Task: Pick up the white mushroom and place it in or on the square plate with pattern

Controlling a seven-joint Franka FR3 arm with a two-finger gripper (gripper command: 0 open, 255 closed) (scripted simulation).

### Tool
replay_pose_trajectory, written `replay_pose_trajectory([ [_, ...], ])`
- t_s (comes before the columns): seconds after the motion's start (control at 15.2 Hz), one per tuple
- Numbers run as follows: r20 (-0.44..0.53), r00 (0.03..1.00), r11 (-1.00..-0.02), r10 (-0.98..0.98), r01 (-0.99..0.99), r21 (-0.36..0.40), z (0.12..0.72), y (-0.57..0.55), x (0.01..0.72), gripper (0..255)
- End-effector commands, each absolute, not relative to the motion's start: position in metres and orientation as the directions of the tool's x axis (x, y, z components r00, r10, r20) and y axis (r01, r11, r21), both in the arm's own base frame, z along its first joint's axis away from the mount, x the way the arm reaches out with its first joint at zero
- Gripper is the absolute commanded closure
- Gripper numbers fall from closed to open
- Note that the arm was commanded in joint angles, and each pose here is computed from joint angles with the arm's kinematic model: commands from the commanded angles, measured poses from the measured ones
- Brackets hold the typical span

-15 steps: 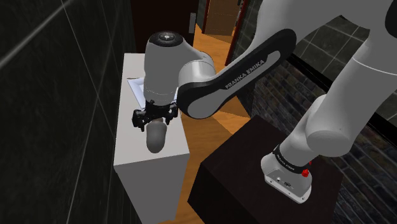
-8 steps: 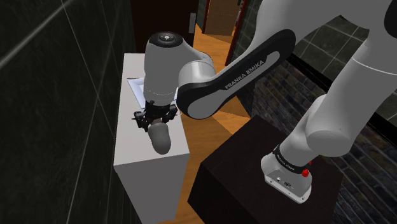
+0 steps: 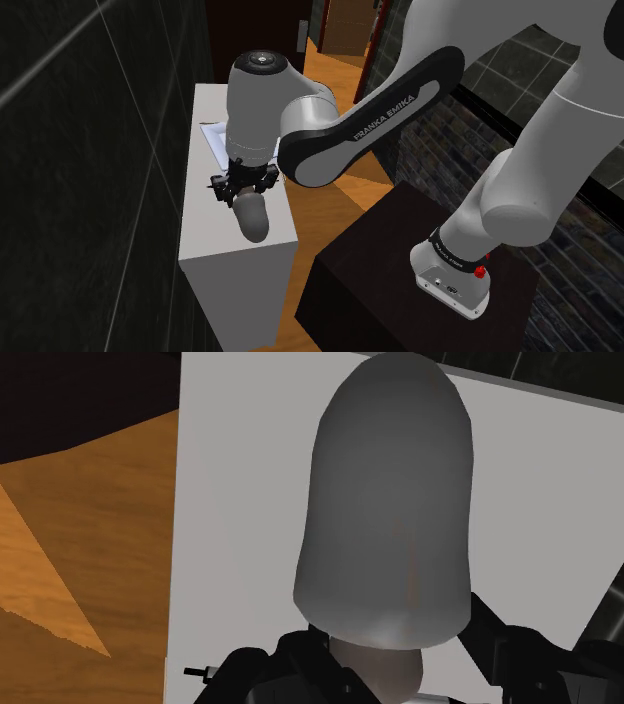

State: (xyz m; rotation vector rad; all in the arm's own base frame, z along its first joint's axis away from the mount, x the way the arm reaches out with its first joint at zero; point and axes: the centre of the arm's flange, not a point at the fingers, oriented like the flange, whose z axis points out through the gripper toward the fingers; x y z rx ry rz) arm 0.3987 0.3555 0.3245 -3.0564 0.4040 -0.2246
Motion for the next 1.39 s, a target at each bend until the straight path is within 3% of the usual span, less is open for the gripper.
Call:
replay_pose_trajectory([
  [0.0, 0.137, 0.955, -0.965, -0.262, -0.255, -0.069, 0.33, 0.356, 0.399, 255],
  [1.12, 0.137, 0.955, -0.965, -0.262, -0.255, -0.069, 0.416, 0.356, 0.399, 255],
  [1.32, 0.137, 0.955, -0.965, -0.262, -0.255, -0.069, 0.419, 0.333, 0.431, 255],
])
